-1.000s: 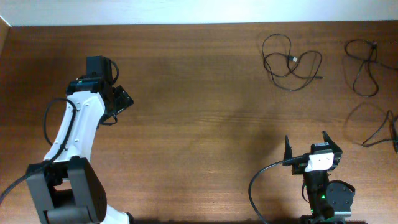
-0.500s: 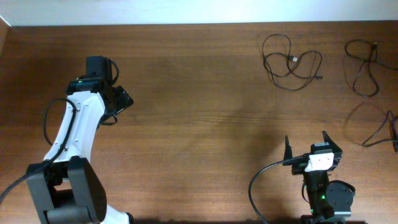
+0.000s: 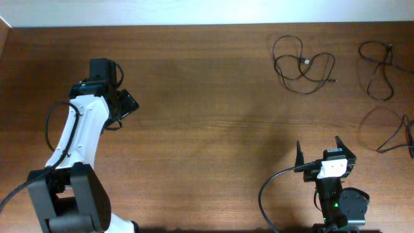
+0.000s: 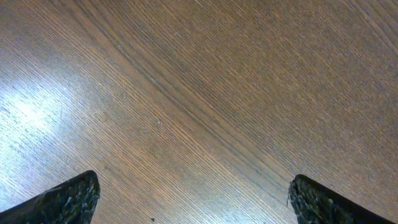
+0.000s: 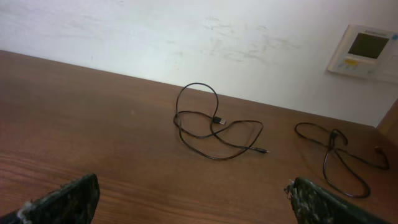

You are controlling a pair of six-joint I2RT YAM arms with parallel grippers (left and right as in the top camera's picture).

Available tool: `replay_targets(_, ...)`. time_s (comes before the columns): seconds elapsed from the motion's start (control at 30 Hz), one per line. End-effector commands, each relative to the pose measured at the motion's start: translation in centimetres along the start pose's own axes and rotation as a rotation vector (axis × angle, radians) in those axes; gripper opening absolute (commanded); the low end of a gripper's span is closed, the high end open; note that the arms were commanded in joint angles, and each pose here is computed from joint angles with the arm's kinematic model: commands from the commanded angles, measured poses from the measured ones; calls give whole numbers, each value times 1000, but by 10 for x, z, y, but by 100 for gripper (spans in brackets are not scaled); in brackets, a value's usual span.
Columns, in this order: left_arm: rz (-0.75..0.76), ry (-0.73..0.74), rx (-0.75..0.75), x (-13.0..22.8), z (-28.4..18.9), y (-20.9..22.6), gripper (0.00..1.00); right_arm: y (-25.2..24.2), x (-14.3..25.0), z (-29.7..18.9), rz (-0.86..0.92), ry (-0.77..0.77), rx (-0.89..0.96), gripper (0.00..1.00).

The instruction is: Untangle cables

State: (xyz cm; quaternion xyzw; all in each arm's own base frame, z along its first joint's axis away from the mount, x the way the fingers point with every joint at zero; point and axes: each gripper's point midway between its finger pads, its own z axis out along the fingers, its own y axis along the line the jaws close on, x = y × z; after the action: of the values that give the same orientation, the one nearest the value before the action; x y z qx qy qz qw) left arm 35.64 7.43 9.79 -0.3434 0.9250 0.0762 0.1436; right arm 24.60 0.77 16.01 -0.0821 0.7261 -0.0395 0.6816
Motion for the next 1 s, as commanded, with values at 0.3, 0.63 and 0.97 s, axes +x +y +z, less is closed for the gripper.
replay_targets(0.3, 87, -48, 163, -8, -31, -21, 99, -2, 3, 0, 8, 6, 9, 98)
replay_targets(0.63, 347, -546, 594, 12, -245, -3, 99, -2, 3, 0, 8, 6, 9, 98)
replay_targets(0.97, 364, -541, 645, 73, -276, 35, 99, -2, 3, 0, 8, 6, 9, 98)
